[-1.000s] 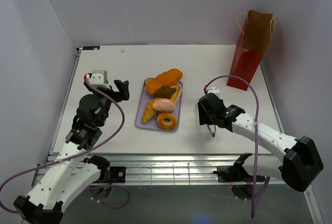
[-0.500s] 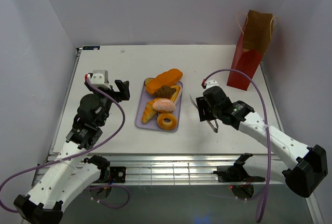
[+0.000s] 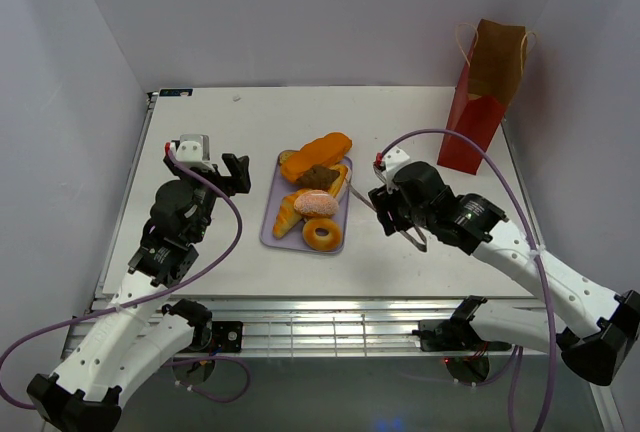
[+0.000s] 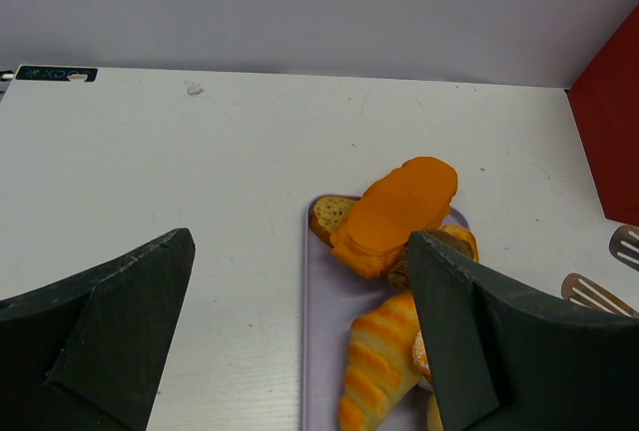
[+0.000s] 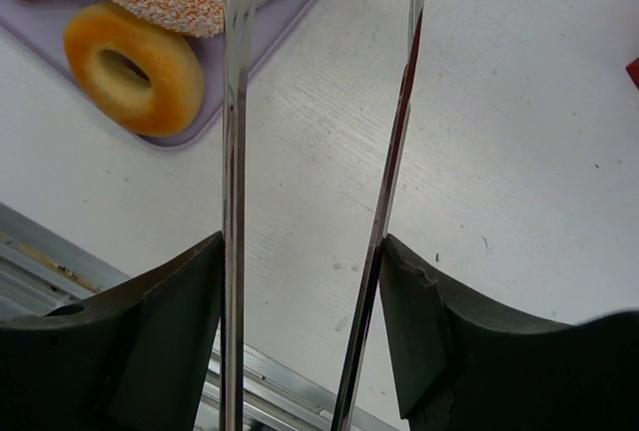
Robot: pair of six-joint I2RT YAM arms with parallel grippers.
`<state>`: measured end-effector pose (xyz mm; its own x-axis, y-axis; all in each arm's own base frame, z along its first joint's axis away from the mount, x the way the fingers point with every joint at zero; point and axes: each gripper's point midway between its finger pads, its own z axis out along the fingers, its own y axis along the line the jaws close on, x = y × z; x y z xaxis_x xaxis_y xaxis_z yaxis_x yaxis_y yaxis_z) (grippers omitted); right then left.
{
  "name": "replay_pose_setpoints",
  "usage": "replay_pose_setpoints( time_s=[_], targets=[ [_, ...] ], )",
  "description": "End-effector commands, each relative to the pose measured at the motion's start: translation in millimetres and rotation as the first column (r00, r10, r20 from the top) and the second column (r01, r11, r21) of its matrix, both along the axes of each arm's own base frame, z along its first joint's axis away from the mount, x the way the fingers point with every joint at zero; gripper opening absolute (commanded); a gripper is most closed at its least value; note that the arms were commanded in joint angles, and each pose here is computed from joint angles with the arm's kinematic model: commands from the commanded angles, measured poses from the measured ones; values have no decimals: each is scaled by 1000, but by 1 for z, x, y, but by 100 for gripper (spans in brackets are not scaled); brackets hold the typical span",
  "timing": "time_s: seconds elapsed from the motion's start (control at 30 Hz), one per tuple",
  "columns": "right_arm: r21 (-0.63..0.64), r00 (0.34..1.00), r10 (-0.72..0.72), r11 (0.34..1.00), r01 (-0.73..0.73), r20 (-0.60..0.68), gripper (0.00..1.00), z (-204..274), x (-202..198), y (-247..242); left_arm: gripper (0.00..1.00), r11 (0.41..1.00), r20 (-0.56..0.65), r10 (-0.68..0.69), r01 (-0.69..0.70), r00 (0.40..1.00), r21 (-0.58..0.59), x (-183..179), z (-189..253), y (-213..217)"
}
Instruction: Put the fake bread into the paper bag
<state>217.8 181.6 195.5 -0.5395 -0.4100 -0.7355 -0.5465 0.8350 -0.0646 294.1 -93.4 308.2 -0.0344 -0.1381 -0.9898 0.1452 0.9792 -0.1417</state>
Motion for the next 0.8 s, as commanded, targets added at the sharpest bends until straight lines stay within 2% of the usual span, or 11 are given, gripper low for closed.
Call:
replay_pose_setpoints(
  time_s=[0.0,0.17,0.3,0.57,0.77],
  targets=[
    [16,992,94,995,-95,81,65,38,-1,13,98,1000,6,0,0,1000,5,-1,2,0],
    [-81,970,230,971,-224,73,66,35,-16,33,98,1000,2,0,0,1000,7,0,1,0],
    [-181,956,284,947,-267,78,67,31,-25,41,98,1000,5,-9,9,1000,7,0,2,-2],
    [-156,910,409,905,-396,60,67,39,-43,65,98,1000,0,-17,17,1000,12,0,0,-4],
    [-244,905,425,881,-406,30,67,23,-40,70,98,1000,1,-17,17,1000,12,0,0,-3]
  ],
)
